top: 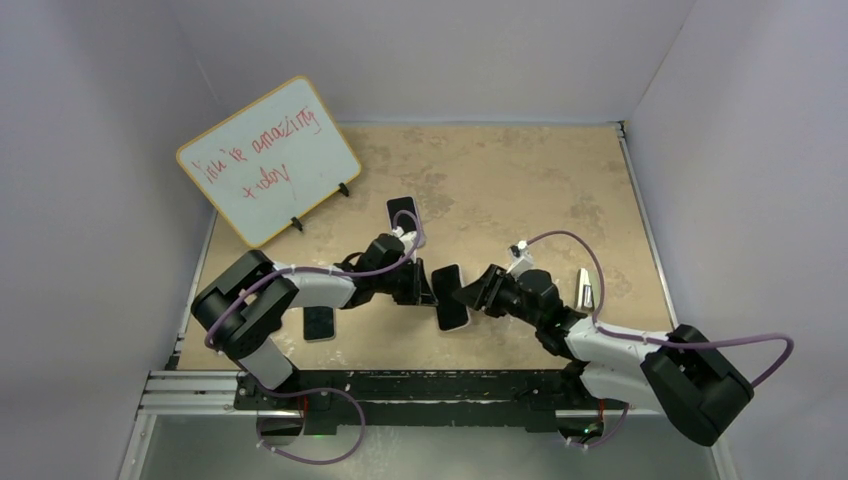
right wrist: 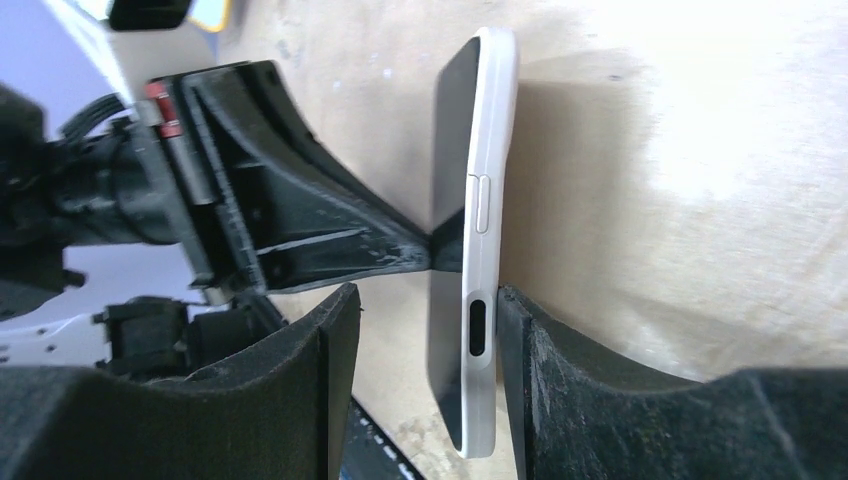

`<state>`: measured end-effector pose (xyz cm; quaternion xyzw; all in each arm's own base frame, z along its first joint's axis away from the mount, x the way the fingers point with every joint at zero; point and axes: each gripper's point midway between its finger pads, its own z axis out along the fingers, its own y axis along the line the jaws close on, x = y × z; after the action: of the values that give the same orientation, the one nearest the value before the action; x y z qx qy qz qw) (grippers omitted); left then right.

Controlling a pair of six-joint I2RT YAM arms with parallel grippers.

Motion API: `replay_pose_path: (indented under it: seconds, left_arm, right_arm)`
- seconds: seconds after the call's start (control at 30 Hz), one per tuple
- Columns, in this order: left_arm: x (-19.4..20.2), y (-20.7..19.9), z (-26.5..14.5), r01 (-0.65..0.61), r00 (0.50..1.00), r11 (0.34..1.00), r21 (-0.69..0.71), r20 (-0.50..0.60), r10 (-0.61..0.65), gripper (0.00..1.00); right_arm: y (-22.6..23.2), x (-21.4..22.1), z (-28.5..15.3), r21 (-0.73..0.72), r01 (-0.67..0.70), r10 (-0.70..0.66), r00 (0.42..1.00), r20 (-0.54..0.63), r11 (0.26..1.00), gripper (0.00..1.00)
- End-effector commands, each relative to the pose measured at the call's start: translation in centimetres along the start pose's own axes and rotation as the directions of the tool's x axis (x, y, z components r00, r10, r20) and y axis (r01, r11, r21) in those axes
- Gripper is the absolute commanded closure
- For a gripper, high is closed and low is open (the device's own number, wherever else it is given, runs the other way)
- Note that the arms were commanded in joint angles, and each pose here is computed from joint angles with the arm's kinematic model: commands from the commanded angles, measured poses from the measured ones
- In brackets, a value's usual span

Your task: Put the phone into the phone case

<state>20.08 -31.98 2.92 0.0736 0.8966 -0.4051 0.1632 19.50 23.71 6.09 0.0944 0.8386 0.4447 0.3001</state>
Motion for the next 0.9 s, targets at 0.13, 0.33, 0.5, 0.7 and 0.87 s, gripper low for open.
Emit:
replay_pose_path:
  seconds: [0.13, 0.33, 0.5, 0.7, 0.87]
  left_arm:
    - [0.3, -0.5, -0.4, -0.039, 0.999, 0.999, 0.011, -0.009, 0.039, 0.96]
    - [0.2, -0.8, -0.4, -0.041, 0.999, 0.999, 0.019, -0.004, 0.041, 0.96]
    - [0.4, -1.6, -0.4, -0.043, 0.999, 0.997, 0.07, -0.013, 0.044, 0.94]
    - [0.2, -5.6, -2.3, -0.029, 0.999, 0.971, 0.236, -0.011, 0.032, 0.82]
    - [-2.6, -8.5, -6.5, -0.144, 0.985, 0.967, 0.21, 0.12, 0.121, 0.44]
  right_arm:
    - [5.1, -0.1, 0.1, -0.192, -0.001, -0.008, 0.999, -0.045, 0.981, 0.46]
    - [2.4, 0.9, 1.2, -0.079, -0.007, 0.0, 0.996, -0.089, 0.997, 0.49]
    - [1.4, 1.2, 1.8, -0.04, -0.012, 0.008, 0.995, -0.1, 0.999, 0.67]
    - [2.0, 0.4, 1.1, -0.068, -0.003, -0.001, 0.999, -0.051, 0.998, 1.0]
    - [6.3, -1.8, -1.2, -0.166, 0.09, -0.089, 0.996, 0.014, 0.982, 1.0]
